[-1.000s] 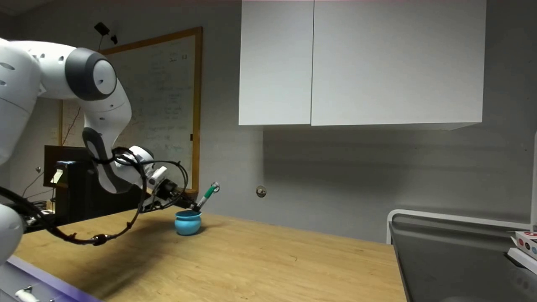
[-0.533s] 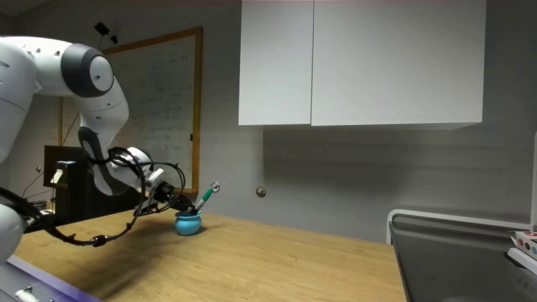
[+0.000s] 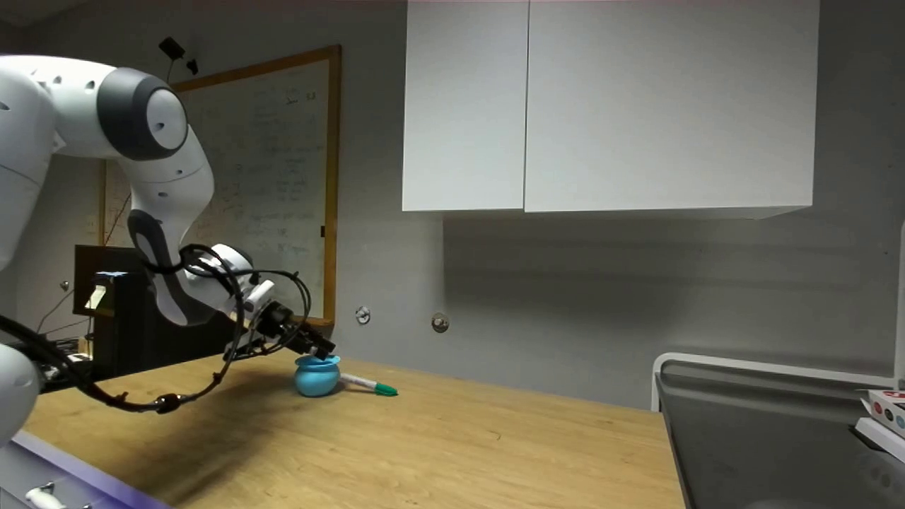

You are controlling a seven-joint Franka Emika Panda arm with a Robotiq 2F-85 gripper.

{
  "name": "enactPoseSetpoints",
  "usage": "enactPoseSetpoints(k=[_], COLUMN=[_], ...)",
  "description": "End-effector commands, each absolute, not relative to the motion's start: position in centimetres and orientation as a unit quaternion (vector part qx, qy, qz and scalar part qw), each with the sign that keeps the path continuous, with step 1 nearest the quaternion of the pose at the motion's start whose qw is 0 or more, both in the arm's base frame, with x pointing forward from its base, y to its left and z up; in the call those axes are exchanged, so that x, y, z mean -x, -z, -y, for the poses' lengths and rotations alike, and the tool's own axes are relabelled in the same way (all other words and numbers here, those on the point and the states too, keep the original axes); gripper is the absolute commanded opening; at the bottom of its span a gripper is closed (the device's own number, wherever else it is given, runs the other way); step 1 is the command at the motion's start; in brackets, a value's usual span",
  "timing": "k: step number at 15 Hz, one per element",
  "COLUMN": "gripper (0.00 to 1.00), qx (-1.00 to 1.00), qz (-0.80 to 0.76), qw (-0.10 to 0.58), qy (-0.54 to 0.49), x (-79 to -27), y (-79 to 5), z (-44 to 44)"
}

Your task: Place the marker in the vase

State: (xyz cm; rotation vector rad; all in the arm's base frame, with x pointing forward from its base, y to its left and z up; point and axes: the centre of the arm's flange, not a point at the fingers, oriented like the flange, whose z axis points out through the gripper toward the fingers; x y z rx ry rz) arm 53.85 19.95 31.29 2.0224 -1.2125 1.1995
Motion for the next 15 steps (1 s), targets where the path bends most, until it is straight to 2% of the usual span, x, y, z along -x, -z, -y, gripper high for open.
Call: enactPoseSetpoints(k=[1,2,6,12,13,15], gripper=[0.97,1.0,1.0,1.0,1.0,1.0], qx=[-0.738,-0.738,-0.757,-0.829,-0.81,-0.819], qz=[0.447,0.448,0.455,0.442,0.454,0.447], qw=[0.246,0.245,0.211,0.067,0.095,0.069], qy=[-0.442,-0.442,-0.419,-0.335,-0.36,-0.352], x=[-52.9,-52.8,-51.8,-48.9,-51.1,-50.2], y=[-32.0,-32.3,-34.5,-39.3,-37.6,-39.1], z=[-20.0,-20.1,-20.9,-22.4,-23.6,-23.5])
